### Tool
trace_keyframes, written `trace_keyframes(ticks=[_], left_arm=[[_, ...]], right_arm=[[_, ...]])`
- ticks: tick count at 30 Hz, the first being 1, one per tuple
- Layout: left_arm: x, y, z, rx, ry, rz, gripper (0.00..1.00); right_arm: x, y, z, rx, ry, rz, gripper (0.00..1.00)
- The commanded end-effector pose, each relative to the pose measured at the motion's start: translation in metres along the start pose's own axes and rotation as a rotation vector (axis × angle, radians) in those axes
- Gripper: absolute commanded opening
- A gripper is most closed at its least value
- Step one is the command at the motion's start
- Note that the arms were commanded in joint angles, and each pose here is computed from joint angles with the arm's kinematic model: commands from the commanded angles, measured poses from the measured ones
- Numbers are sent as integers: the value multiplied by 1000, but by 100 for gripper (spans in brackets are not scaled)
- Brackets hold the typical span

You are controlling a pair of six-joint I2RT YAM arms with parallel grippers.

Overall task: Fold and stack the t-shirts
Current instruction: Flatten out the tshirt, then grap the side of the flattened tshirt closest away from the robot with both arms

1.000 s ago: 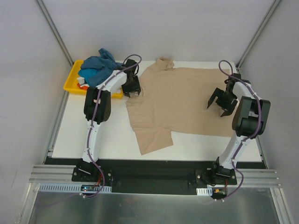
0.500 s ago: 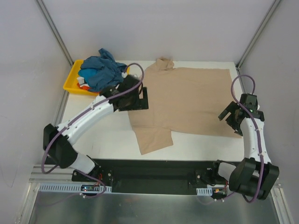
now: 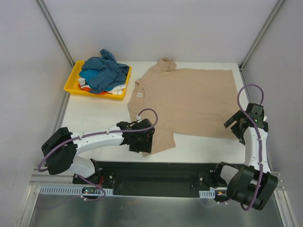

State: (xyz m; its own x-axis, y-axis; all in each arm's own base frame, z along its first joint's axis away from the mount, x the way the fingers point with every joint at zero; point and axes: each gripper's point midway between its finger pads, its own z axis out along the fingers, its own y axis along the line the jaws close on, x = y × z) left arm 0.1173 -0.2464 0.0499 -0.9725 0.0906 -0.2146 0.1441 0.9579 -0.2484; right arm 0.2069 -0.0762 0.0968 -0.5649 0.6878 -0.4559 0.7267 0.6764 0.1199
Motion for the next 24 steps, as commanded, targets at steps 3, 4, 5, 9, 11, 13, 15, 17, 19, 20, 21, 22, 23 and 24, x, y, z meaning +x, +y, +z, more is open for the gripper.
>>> trace_keyframes(ticks=[3, 4, 5, 9, 11, 13, 15, 17, 19, 20, 21, 22, 23, 24], left_arm=[[-18, -24, 20, 45, -47, -15, 46], [-16, -22, 26, 28, -29, 1, 45], [-17, -22, 28, 26, -22, -2, 45], [0, -12, 35, 12, 42, -27, 38], [9, -2, 36, -6, 57, -44, 36], [11, 5, 39, -30, 54, -53, 33], [13, 9, 44, -53, 69, -55, 26], [11, 6, 47, -62, 75, -55, 19], [10, 19, 50, -147, 72, -67, 8], [8, 21, 49, -171, 69, -70, 0], [8, 26, 51, -206, 69, -74, 0], [5, 33, 51, -242, 57, -73, 0], [6, 38, 46, -281, 66, -67, 0], [6, 41, 45, -297, 65, -64, 0]], right_arm=[[-3, -2, 8, 0, -2, 35, 97], [-3, -3, 9, 6, 1, 35, 97], [-3, -3, 9, 7, 1, 35, 97], [-3, -6, 11, 15, 10, 48, 97], [-3, -6, 13, 16, 13, 53, 97], [-2, -5, 16, 10, 22, 55, 97], [-1, -4, 17, 3, 31, 58, 97], [0, -4, 18, 2, 38, 56, 97], [0, -4, 18, -1, 38, 59, 97], [1, -5, 18, -1, 38, 60, 97], [1, -6, 17, 1, 38, 64, 97], [0, -6, 16, -2, 34, 66, 97], [0, -6, 16, -4, 35, 69, 97], [1, -6, 15, -7, 39, 74, 97]])
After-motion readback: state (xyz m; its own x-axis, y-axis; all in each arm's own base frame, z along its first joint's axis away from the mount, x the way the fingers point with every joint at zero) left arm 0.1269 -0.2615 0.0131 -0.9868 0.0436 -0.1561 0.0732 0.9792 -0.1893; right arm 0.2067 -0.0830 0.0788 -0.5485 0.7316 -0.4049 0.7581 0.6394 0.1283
